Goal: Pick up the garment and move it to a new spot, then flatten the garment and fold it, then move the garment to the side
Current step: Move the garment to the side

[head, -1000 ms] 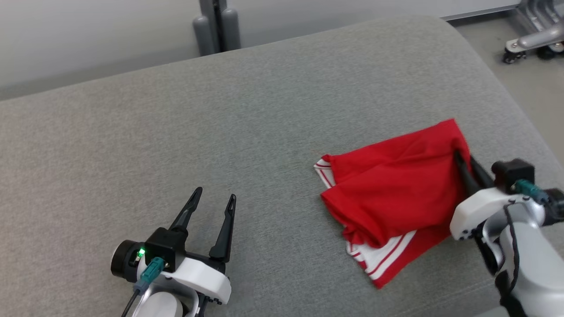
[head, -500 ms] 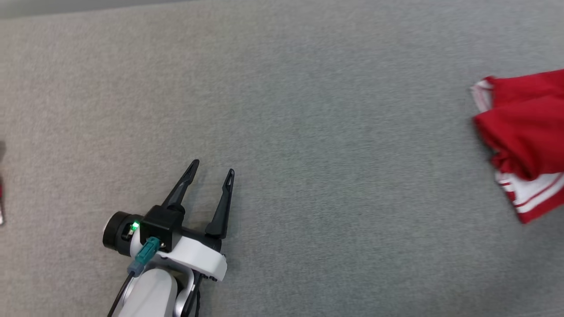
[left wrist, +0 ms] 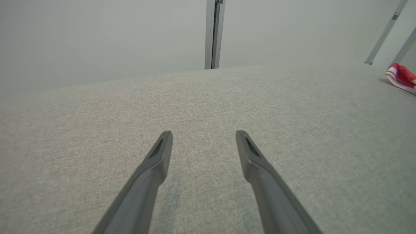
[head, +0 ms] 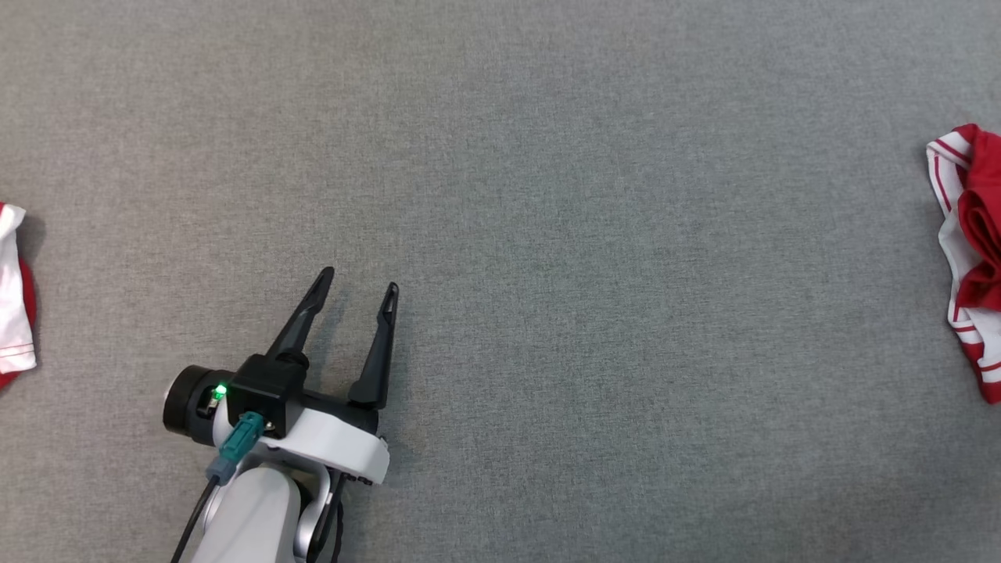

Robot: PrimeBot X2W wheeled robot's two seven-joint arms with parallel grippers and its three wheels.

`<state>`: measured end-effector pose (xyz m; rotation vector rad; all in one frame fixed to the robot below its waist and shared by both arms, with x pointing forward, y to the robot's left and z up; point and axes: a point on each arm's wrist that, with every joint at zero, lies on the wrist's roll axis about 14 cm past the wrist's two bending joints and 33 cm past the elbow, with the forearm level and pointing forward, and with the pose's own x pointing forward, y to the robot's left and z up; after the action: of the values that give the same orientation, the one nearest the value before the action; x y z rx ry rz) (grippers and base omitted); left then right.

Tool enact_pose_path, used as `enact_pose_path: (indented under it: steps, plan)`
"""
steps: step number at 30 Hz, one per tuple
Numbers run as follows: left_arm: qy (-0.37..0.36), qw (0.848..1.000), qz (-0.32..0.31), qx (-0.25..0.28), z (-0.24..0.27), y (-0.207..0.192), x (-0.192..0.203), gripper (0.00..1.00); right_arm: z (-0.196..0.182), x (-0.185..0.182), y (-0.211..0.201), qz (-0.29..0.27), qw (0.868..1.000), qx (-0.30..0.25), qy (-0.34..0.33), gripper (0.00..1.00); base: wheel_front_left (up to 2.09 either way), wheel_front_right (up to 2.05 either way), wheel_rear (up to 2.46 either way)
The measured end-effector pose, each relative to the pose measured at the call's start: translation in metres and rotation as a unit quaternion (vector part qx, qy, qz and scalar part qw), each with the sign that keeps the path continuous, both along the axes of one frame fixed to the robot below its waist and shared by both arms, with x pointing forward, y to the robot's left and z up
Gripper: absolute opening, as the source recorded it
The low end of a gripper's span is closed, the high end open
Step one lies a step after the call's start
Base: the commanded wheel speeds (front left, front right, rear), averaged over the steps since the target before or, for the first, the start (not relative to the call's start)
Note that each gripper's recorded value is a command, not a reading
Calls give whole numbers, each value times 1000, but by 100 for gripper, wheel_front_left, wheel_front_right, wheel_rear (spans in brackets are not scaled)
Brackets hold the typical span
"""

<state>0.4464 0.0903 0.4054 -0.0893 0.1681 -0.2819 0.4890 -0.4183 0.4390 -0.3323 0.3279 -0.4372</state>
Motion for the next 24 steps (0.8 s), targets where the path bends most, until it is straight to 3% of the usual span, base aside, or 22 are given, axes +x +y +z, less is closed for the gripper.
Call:
enact_pose_path:
  steps: [6,24]
  plan:
    - [-16,999,29,1,14,14,2,100,33,39,73,88,993,14,-75,100,0,0,0]
    - [-35,993,110,5,44,60,-33,100,29,-13,224,239,953,143,-119,100,0,0,0]
